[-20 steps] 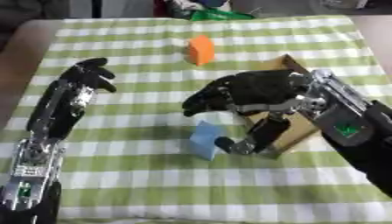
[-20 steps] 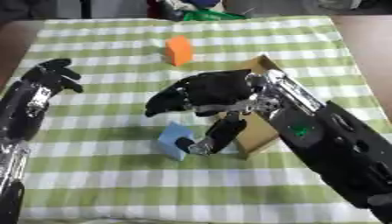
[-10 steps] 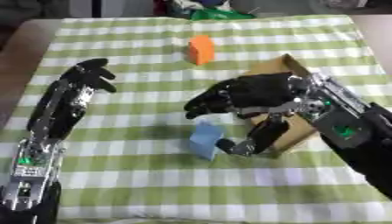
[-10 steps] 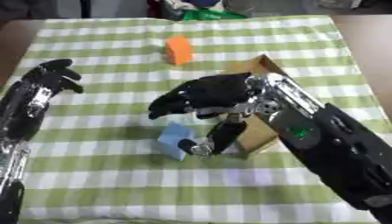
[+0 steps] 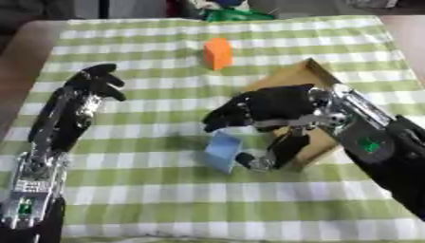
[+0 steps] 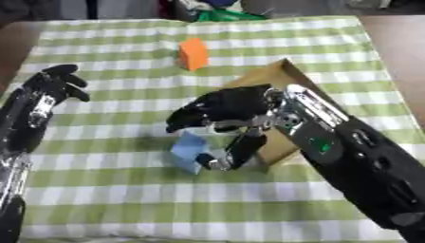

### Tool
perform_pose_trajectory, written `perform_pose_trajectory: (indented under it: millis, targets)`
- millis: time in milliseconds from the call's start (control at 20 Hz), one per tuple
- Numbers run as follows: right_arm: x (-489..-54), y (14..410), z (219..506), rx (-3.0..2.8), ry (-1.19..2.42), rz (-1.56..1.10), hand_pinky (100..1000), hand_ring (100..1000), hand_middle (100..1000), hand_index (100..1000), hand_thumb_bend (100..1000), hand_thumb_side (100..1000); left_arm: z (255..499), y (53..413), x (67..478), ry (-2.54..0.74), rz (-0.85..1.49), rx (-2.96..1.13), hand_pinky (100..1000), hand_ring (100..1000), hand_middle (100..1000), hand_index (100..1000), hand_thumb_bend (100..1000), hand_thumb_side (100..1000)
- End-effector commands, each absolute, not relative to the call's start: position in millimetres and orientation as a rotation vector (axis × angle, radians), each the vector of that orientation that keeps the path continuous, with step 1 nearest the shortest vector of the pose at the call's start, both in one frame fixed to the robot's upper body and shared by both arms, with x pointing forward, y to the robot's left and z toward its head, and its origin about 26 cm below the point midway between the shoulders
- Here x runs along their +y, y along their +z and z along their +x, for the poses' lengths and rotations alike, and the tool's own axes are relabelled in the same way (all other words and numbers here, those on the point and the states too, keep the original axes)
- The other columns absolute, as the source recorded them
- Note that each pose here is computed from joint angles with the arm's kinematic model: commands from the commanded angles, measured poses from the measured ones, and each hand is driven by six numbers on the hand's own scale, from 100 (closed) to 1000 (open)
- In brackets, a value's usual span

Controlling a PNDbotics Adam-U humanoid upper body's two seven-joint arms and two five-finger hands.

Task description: Pick up objects on the table and place them in the box.

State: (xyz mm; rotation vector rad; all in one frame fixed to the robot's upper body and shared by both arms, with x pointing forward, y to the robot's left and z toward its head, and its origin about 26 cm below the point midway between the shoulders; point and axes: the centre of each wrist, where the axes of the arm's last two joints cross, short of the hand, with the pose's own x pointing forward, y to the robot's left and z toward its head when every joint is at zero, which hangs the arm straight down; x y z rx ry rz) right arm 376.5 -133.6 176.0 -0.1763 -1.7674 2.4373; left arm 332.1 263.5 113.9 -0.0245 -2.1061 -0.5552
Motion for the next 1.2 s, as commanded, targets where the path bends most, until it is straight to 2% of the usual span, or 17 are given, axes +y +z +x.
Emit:
perform_pose_trajectory:
  millis: [50, 300, 400, 500, 550, 650, 700, 900, 1050, 1200]
  targets:
    - [-133, 180, 378, -1.559, 2.826, -0.113, 896, 918, 948, 1000, 100, 543, 332, 123, 265, -0.586, -0.010, -2.129, 696, 560, 612, 841, 144, 725]
    - [-133, 173, 380, -1.533, 2.830, -0.108, 897, 918, 944, 1000, 100, 546, 332, 124, 265, -0.589, -0.010, -2.130, 697, 559, 612, 841, 145, 726]
    - [-132, 172, 380, -1.520, 2.838, -0.105, 897, 917, 939, 1000, 100, 503, 332, 124, 265, -0.592, -0.011, -2.132, 697, 559, 612, 841, 145, 726]
    - [-131, 170, 380, -1.509, 2.847, -0.098, 899, 916, 931, 1000, 100, 423, 333, 125, 264, -0.593, -0.011, -2.133, 697, 559, 612, 841, 145, 726]
    - [-131, 170, 380, -1.502, 2.850, -0.095, 900, 915, 925, 1000, 100, 337, 333, 125, 264, -0.593, -0.011, -2.133, 697, 559, 612, 841, 145, 726]
    - [-130, 169, 380, -1.490, 2.855, -0.088, 900, 912, 906, 1000, 100, 258, 333, 125, 264, -0.594, -0.012, -2.135, 698, 559, 613, 841, 145, 726]
    - [-129, 168, 380, -1.485, 2.857, -0.084, 900, 911, 901, 1000, 100, 249, 333, 126, 264, -0.594, -0.012, -2.136, 698, 559, 613, 841, 145, 726]
    - [-127, 168, 380, -1.488, 2.852, -0.064, 899, 898, 831, 1000, 100, 159, 333, 126, 264, -0.597, -0.014, -2.138, 698, 559, 613, 841, 145, 727]
    - [-126, 167, 380, -1.499, 2.842, -0.049, 893, 881, 762, 1000, 100, 152, 333, 127, 263, -0.598, -0.014, -2.140, 699, 559, 613, 841, 146, 727]
    - [-125, 167, 380, -1.534, 2.819, -0.030, 879, 843, 629, 998, 100, 145, 333, 127, 263, -0.598, -0.014, -2.140, 699, 559, 613, 841, 146, 727]
